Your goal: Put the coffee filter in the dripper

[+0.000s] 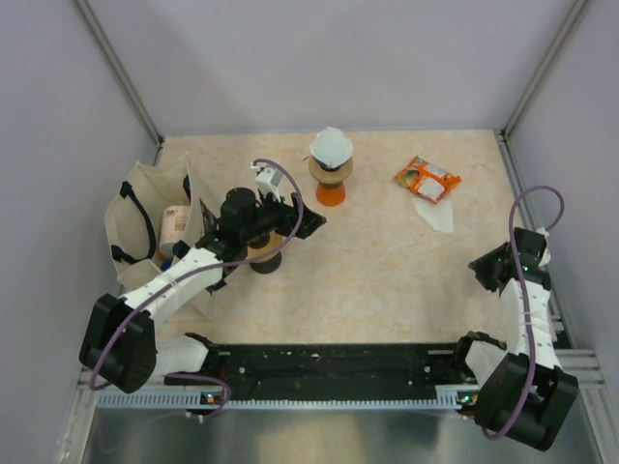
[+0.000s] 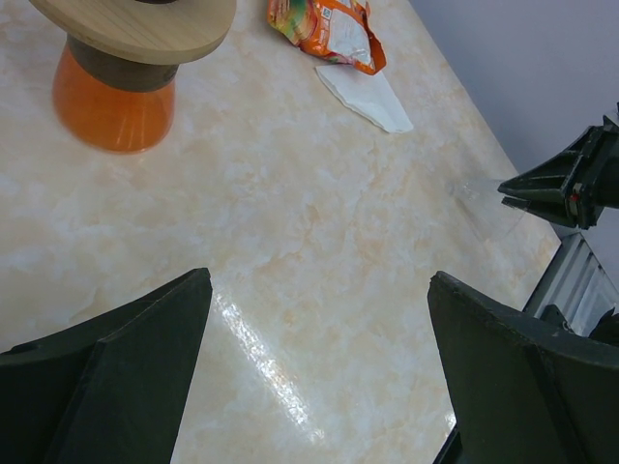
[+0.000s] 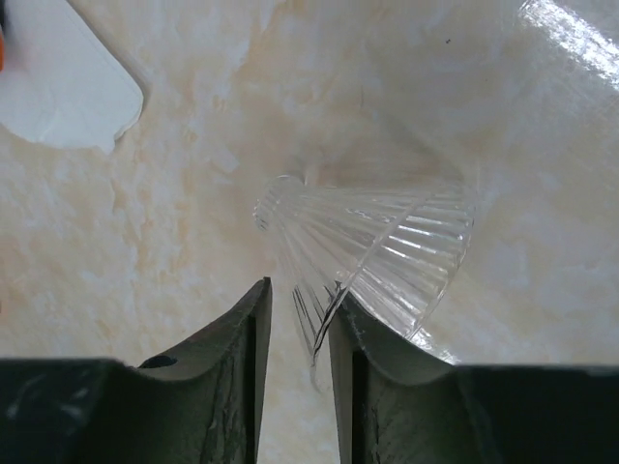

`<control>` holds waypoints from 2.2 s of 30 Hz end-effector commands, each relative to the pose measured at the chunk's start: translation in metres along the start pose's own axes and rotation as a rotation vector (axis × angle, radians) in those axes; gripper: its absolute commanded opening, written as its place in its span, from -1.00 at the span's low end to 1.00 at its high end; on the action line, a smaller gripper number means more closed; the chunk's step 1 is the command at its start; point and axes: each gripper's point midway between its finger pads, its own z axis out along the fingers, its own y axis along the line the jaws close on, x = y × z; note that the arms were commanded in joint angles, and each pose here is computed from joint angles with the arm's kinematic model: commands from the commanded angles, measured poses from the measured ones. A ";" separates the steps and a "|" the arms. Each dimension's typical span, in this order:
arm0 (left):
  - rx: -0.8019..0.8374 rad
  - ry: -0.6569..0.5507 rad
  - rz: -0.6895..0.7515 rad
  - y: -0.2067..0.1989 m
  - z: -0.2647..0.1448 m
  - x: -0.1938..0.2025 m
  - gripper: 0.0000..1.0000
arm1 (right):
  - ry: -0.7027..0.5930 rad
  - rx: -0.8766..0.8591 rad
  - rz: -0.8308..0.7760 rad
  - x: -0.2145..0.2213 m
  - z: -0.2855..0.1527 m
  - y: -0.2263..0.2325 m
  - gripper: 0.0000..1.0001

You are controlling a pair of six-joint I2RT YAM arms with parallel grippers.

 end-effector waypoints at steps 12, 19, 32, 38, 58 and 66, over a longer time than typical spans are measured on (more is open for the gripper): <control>0.068 -0.072 -0.007 -0.021 -0.011 -0.022 0.97 | -0.076 -0.151 -0.211 -0.025 -0.022 0.043 -1.00; 0.086 -0.057 -0.053 -0.031 -0.011 -0.028 0.97 | -0.105 -0.418 -1.094 0.018 -0.066 0.167 -1.00; 0.142 -0.020 -0.207 -0.069 -0.024 -0.057 0.97 | -0.395 -1.452 -2.260 0.129 -0.183 0.210 -1.00; 0.109 0.096 -0.203 -0.088 -0.012 -0.047 0.97 | -0.326 -1.525 -2.513 0.159 -0.187 0.207 -1.00; 0.169 0.282 -0.102 -0.107 -0.042 -0.013 0.41 | -0.184 -1.901 -2.961 0.196 -0.216 0.170 -1.00; 0.052 0.435 -0.159 -0.102 -0.024 0.007 0.17 | -0.213 -1.805 -3.032 0.199 -0.213 0.184 -1.00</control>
